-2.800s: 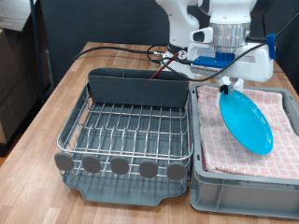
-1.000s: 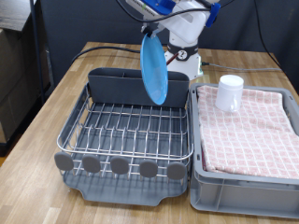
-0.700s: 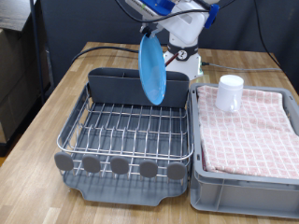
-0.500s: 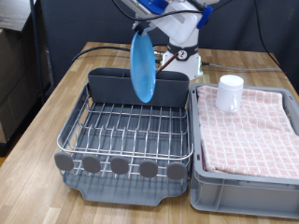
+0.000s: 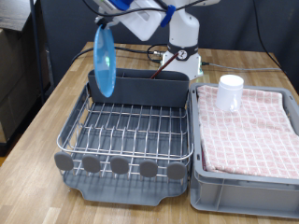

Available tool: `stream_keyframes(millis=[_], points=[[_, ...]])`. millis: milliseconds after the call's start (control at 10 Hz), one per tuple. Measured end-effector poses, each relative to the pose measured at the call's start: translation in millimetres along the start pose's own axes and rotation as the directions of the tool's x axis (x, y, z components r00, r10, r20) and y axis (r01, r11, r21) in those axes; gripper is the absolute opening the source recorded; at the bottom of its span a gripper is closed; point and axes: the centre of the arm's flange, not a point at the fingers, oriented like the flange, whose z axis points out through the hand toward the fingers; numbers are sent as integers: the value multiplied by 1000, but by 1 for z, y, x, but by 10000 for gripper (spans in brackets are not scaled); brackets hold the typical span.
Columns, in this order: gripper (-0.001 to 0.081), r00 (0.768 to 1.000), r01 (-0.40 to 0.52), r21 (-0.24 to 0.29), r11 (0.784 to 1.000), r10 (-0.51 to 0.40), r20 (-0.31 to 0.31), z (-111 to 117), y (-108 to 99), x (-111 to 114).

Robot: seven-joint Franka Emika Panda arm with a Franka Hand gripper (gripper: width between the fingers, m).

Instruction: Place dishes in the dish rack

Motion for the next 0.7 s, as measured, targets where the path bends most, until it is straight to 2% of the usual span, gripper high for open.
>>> stream_keyframes(millis=[100,400,700], points=[[17,999,42,11,999,-42,-16,3,-2,5],[17,1000,18,9,1000,-18,-14,2,-2,4],[17,999,20,5,1000,-19,-49,-3,-1,16]])
